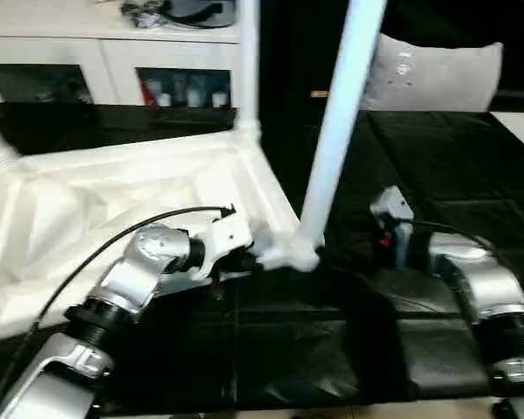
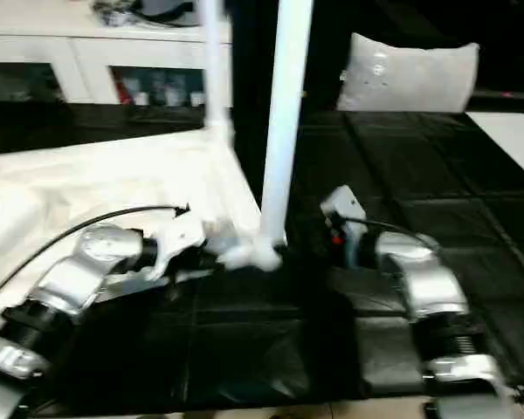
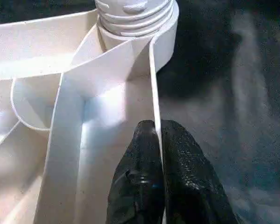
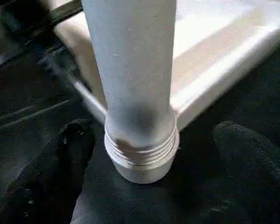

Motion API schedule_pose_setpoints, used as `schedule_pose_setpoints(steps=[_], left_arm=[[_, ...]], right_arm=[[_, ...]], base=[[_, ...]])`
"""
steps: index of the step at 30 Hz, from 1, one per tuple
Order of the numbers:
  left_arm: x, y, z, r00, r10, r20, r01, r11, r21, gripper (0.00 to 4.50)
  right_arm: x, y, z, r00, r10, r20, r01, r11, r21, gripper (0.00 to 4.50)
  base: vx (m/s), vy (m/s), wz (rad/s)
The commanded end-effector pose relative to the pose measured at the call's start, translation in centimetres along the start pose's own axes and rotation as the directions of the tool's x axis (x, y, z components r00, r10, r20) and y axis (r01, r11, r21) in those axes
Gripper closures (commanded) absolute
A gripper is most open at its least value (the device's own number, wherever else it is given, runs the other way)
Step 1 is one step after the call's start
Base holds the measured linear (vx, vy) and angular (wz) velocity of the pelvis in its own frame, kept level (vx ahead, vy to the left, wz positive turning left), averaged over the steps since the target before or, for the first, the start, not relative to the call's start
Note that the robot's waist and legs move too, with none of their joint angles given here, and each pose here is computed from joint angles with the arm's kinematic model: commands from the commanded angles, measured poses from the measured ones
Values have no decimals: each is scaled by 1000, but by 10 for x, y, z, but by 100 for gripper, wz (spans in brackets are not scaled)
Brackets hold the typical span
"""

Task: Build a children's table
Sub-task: Rotate leg to tighten

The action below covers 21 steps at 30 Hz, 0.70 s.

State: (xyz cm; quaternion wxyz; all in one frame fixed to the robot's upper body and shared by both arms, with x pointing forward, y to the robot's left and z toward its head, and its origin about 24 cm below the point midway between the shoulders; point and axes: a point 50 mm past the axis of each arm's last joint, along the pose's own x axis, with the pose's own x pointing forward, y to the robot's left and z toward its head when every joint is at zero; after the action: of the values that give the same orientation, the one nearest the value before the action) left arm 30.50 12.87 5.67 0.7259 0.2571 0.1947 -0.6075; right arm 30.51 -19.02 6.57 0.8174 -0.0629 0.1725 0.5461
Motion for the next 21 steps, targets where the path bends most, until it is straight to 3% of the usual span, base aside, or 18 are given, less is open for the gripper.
schedule_pose_setpoints(steps=[1,6,10,21], left_arm=[[4,-5,6,996,-90,-20,91,993,75,450],[-2,-12,4,973,-225,-41,228,966,119,450],[-4,-14,4,959,-273,-71,281,949,143,450],[-2,-13,9,953,-299,-52,303,938,166,450]], right_arm=[[0,4,5,998,64,1,-64,997,-35,7],[1,9,4,982,188,-16,-188,982,-20,79],[4,14,4,970,245,-8,-245,970,-10,99],[14,20,1,957,289,8,-289,957,-2,195]], base=[[0,0,0],[0,0,0],[0,0,0],[0,0,0]])
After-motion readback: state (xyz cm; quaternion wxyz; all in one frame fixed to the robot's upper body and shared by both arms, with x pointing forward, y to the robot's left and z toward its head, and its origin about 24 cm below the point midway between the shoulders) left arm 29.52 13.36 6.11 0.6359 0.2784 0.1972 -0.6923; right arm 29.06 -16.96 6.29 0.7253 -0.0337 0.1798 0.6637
